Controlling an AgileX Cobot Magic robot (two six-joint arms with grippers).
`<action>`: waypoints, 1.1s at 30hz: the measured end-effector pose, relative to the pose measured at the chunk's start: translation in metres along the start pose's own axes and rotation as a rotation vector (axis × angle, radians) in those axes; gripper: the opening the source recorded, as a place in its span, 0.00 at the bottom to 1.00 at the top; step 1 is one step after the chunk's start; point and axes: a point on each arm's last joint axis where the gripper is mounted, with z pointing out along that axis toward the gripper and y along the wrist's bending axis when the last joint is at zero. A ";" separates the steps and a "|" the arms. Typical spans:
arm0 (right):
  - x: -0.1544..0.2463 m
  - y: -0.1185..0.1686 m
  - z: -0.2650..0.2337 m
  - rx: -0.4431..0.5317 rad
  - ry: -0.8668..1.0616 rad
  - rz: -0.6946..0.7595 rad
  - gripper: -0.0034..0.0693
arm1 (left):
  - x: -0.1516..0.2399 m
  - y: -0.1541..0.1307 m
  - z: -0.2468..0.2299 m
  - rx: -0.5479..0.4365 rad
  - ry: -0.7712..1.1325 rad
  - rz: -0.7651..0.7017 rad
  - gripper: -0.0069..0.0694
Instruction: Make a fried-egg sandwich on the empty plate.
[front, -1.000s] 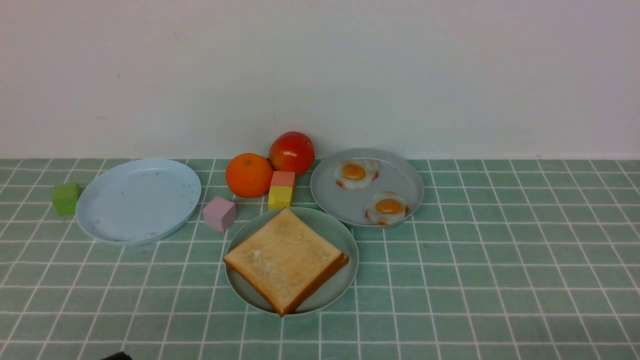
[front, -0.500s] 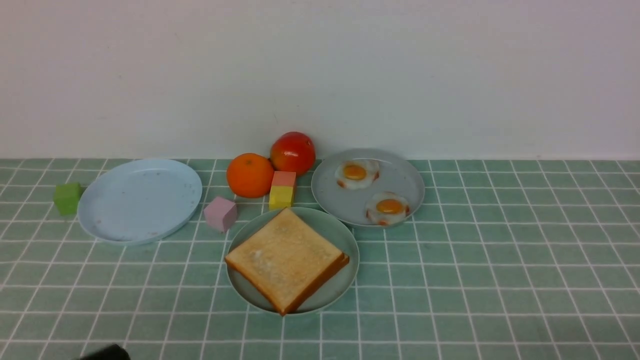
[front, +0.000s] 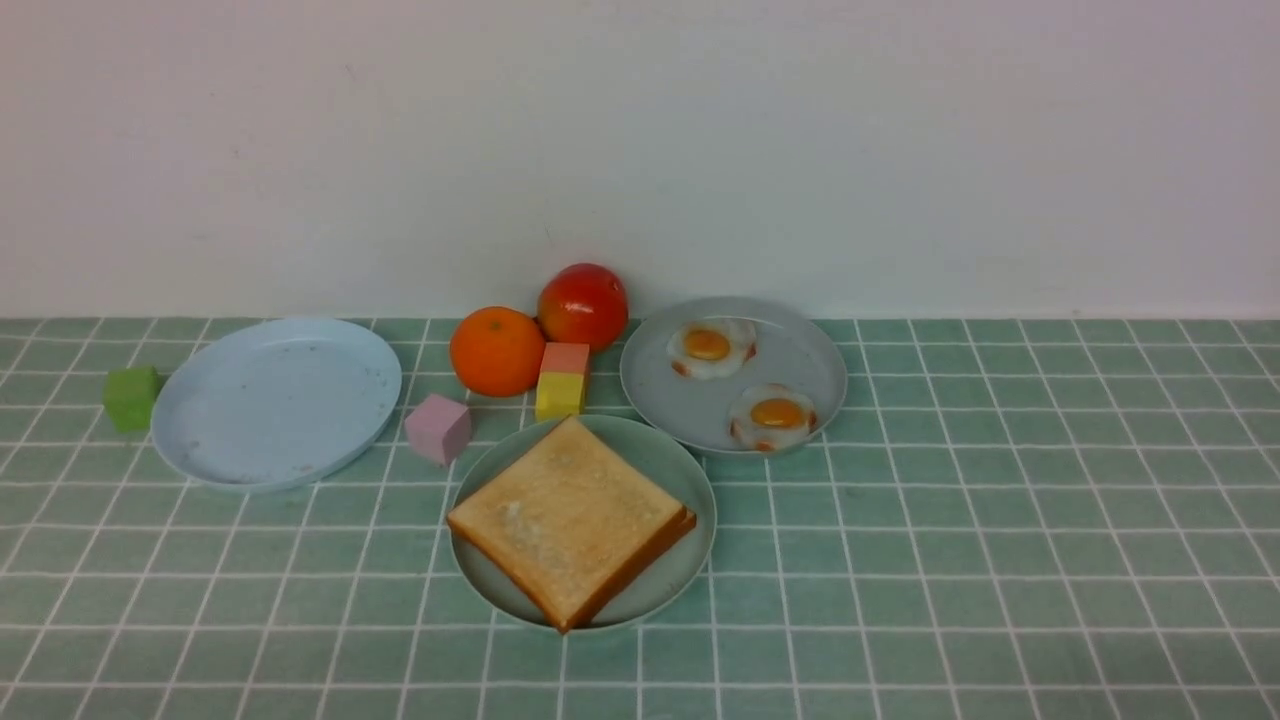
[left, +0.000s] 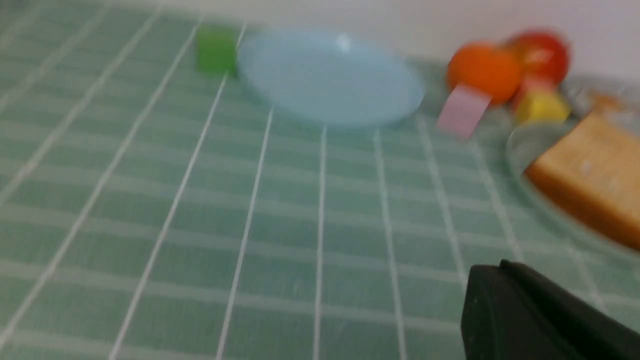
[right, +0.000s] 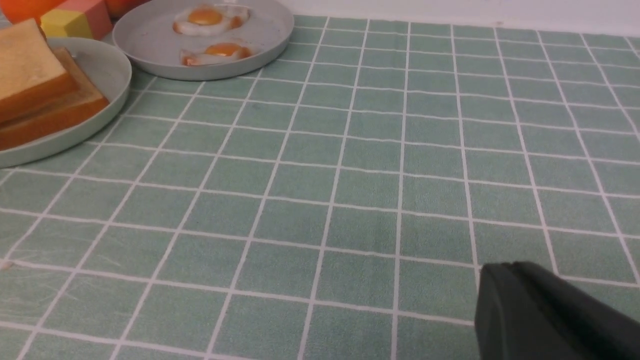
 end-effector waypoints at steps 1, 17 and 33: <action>0.000 0.000 0.000 0.000 0.000 0.000 0.07 | 0.001 0.000 0.000 -0.004 0.008 -0.011 0.07; 0.000 0.000 0.000 0.000 0.000 0.000 0.09 | 0.001 0.000 0.000 -0.005 0.010 -0.039 0.07; 0.000 0.000 0.000 0.000 0.000 0.000 0.09 | 0.001 0.000 0.000 -0.005 0.010 -0.039 0.07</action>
